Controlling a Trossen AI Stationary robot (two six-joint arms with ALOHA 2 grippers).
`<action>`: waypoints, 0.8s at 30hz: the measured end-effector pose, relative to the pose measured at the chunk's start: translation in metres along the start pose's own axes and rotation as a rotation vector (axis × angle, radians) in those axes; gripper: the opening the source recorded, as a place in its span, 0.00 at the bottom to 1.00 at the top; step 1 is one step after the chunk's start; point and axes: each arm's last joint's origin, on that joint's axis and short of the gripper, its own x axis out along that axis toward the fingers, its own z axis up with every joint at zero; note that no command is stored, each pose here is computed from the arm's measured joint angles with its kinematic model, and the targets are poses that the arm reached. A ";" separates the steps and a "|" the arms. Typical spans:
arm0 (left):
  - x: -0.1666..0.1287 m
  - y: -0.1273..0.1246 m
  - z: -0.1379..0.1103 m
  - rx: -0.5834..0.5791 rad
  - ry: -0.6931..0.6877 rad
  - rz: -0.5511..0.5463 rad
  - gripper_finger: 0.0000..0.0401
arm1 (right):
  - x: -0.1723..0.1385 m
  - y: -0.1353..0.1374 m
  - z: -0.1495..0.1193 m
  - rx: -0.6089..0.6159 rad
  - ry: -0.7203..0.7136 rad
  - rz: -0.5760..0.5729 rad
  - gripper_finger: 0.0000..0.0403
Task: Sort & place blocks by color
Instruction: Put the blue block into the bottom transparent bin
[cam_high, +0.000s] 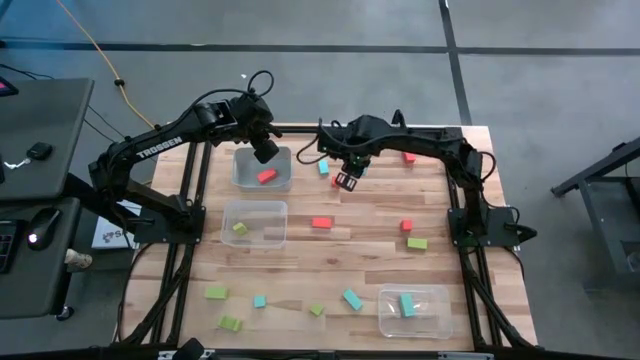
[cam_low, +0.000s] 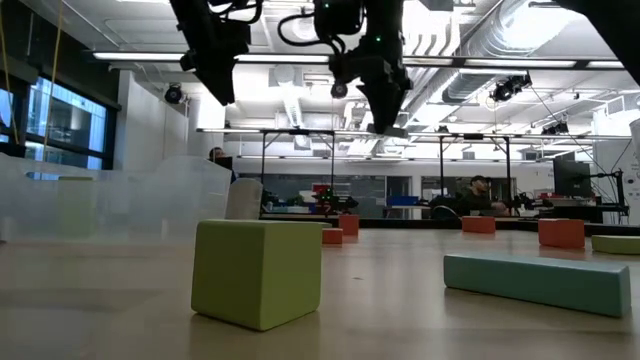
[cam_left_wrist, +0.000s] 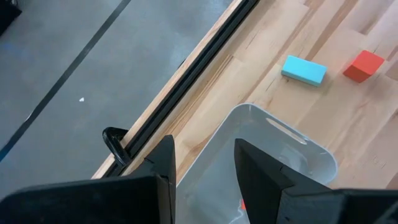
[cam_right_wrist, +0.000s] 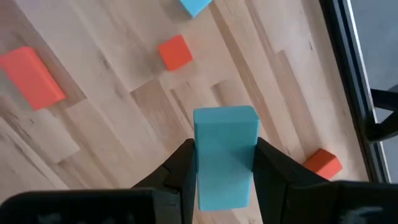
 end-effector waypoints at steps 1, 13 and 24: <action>0.000 0.000 0.000 0.000 0.000 0.000 0.24 | 0.000 0.003 0.000 0.001 -0.003 -0.003 0.24; 0.000 0.000 0.000 0.000 0.000 -0.007 0.24 | 0.042 0.030 -0.061 0.091 0.039 0.069 0.24; 0.002 -0.001 0.000 -0.025 0.005 -0.016 0.24 | 0.014 0.016 -0.153 0.314 -0.020 0.138 0.24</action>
